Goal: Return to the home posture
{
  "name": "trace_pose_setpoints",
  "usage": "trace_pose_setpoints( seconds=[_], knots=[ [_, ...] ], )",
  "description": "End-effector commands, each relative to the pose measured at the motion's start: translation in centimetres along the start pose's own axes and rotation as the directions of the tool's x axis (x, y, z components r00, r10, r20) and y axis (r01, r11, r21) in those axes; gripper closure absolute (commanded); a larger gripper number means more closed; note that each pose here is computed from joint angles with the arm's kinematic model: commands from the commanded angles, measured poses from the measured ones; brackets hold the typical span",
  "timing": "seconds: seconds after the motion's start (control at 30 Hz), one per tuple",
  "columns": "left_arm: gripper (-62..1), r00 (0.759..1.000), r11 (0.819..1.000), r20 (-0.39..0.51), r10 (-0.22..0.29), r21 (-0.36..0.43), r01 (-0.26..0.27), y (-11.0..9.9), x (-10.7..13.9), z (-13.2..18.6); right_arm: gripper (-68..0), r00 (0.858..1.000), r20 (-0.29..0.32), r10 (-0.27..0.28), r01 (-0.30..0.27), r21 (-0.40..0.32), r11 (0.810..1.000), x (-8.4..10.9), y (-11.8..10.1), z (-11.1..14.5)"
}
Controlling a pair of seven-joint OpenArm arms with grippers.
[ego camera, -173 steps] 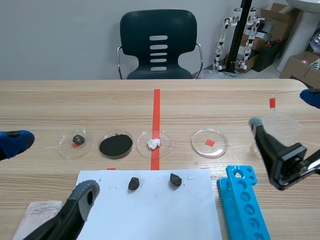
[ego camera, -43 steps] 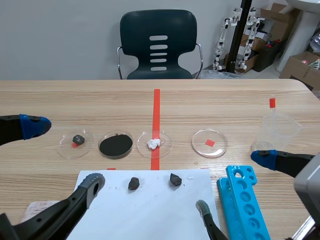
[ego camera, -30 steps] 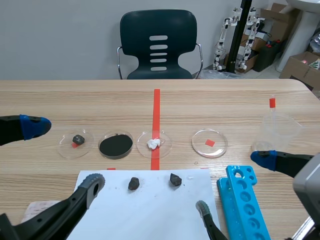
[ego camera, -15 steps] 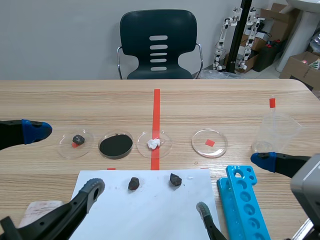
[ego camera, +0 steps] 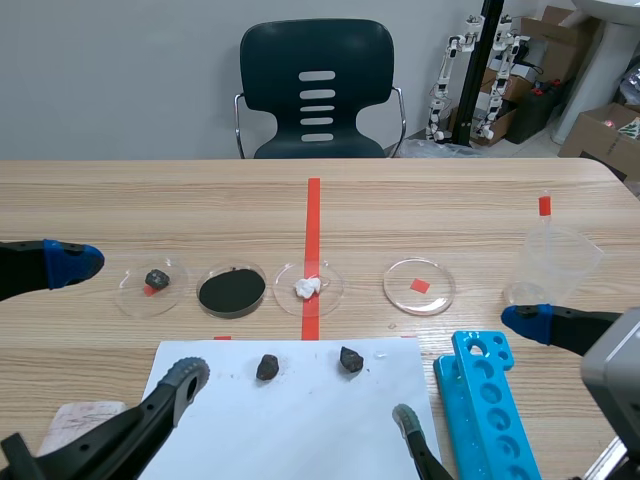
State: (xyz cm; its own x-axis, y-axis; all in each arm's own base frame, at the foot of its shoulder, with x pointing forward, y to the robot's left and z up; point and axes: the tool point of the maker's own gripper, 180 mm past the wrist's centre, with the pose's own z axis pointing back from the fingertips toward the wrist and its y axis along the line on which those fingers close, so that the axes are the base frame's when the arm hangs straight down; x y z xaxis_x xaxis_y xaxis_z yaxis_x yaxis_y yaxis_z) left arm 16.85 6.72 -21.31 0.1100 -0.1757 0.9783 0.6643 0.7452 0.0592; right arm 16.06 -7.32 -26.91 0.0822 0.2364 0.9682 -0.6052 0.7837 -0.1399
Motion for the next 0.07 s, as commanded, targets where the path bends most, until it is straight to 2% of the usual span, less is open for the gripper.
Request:
trace_pose_setpoints(
  seconds=[0.0,0.03],
  knots=[
    [-62.3,1.0,1.0,0.021,0.021,-0.004,-0.021,-0.34,0.46,0.02,-67.9,0.999,0.045,0.02,-0.02,0.001,1.0,1.39,-0.34,-0.23],
    [-62.3,1.0,1.0,0.021,0.021,-0.004,-0.021,-0.34,0.46,0.02,-67.9,0.999,0.045,0.02,-0.02,0.001,1.0,1.39,-0.34,-0.23]
  ],
)
